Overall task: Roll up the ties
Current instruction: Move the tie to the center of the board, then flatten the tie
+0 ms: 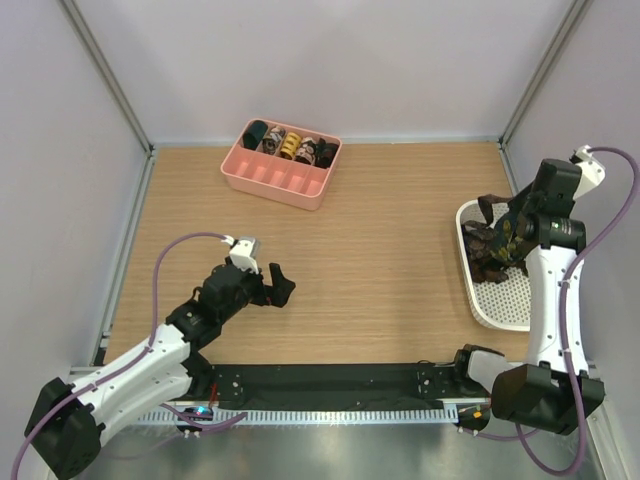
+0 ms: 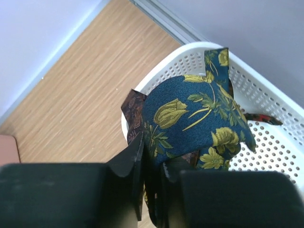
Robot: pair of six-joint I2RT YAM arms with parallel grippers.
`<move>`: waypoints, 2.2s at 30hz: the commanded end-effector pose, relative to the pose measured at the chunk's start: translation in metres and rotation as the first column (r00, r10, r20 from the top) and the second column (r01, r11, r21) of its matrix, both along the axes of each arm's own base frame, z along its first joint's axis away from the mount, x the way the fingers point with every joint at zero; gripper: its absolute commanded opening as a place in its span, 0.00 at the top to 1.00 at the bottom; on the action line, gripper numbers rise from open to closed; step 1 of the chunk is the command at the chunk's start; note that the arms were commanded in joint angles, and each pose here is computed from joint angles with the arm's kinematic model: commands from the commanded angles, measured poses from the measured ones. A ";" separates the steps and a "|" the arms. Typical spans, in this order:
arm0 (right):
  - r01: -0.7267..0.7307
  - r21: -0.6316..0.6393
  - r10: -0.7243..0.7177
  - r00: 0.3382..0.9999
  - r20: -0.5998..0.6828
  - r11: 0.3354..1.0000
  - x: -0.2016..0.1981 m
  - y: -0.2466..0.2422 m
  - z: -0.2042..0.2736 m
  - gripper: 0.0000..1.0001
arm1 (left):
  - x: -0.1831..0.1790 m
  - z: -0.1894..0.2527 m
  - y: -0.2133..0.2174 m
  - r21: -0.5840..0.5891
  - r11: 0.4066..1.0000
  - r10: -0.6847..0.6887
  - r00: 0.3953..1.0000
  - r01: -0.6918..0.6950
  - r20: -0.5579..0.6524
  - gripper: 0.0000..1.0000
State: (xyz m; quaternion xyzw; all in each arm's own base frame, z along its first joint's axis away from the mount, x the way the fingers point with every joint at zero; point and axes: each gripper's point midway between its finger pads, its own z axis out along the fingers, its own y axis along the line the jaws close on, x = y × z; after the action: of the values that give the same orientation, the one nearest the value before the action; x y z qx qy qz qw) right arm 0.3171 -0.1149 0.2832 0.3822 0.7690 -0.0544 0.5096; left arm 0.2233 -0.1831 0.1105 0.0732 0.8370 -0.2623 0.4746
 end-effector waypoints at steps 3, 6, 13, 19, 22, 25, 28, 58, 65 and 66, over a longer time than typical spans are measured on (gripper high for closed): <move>0.007 0.016 -0.007 1.000 -0.018 1.000 -0.009 0.002 -0.028 0.68 | 0.007 0.019 -0.006 -0.034 0.999 -0.005 0.999 0.007 0.042 0.00; 0.006 0.026 -0.006 1.000 0.006 1.000 -0.013 0.005 -0.035 0.78 | 0.007 0.019 -0.006 -0.035 0.999 -0.004 0.999 0.005 0.043 0.00; 0.010 0.013 -0.011 0.998 0.059 1.000 -0.022 0.007 -0.016 0.99 | 0.007 0.020 -0.007 -0.034 0.999 -0.007 0.999 0.009 0.042 0.00; -0.190 0.038 0.181 0.967 0.178 0.981 -0.007 0.040 0.034 0.99 | 0.007 0.020 -0.007 -0.037 0.999 -0.009 0.999 0.011 0.042 0.00; -0.387 0.051 0.358 0.890 0.283 0.921 0.002 0.077 0.071 0.98 | 0.006 0.020 -0.007 -0.036 0.999 -0.011 0.999 0.013 0.042 0.00; -0.590 0.046 0.534 0.758 0.374 0.806 0.003 0.120 0.105 0.99 | 0.006 0.020 -0.007 -0.038 0.999 -0.011 0.999 0.012 0.043 0.00; -0.746 -0.060 0.690 0.578 0.435 0.663 -0.010 0.176 0.137 0.99 | 0.006 0.020 -0.007 -0.036 0.999 -0.011 0.999 0.013 0.042 0.00; -0.988 -0.116 0.882 0.035 0.471 0.101 -0.087 0.356 0.167 0.99 | -0.012 0.072 -0.021 -0.226 0.968 -0.082 0.988 0.111 0.134 0.00; -0.987 -0.115 0.844 0.033 0.535 0.111 -0.096 0.368 0.190 0.99 | -0.033 0.132 -0.047 -0.387 0.844 -0.188 0.881 0.371 0.434 0.00; -0.988 -0.114 0.842 0.030 0.539 0.109 -0.096 0.372 0.194 0.99 | -0.034 0.135 -0.050 -0.388 0.833 -0.199 0.867 0.395 0.457 0.00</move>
State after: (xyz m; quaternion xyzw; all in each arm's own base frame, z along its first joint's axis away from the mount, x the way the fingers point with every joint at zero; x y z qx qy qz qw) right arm 0.2250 0.2557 0.4274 -0.1596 0.7189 0.4765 0.4803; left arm 0.2034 -0.2188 0.1951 0.1003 0.7118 -0.4334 0.5436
